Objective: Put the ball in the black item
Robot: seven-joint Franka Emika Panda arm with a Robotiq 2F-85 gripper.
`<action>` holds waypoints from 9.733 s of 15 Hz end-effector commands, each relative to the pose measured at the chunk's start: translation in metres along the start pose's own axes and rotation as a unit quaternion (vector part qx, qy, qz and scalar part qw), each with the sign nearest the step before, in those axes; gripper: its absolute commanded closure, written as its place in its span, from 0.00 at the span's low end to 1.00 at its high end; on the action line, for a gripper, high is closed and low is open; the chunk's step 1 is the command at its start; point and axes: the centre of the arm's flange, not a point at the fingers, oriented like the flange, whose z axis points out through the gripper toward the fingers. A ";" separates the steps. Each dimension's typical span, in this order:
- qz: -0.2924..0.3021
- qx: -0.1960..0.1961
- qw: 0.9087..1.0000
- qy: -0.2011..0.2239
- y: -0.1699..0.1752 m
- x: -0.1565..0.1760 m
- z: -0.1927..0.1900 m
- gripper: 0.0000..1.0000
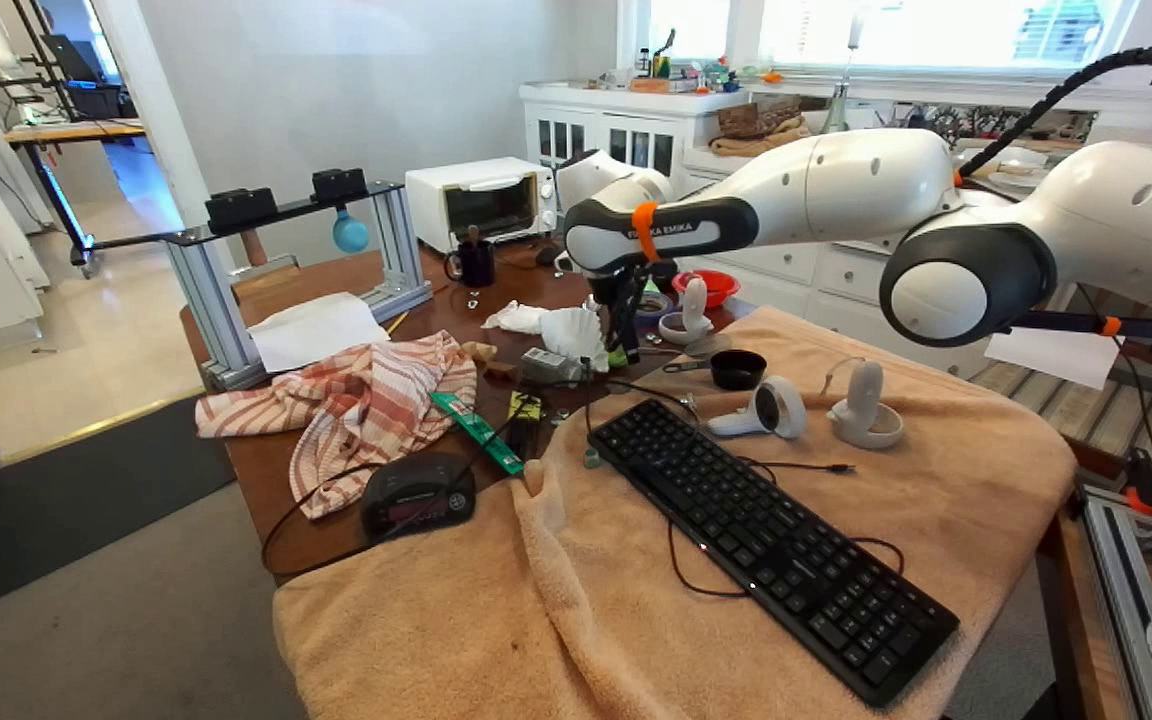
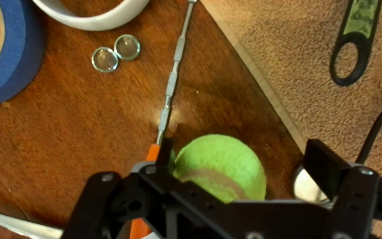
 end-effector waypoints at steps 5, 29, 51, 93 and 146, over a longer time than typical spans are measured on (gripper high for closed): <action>0.027 -0.020 0.999 0.022 0.021 0.044 0.004 0.00; 0.318 -0.010 0.946 -0.057 0.021 -0.120 -0.108 0.58; 0.352 0.040 0.928 0.112 0.082 -0.142 -0.131 0.58; 0.524 0.096 0.846 0.033 0.101 -0.312 -0.184 0.58; 0.508 0.244 0.790 0.240 0.014 -0.649 -0.338 0.33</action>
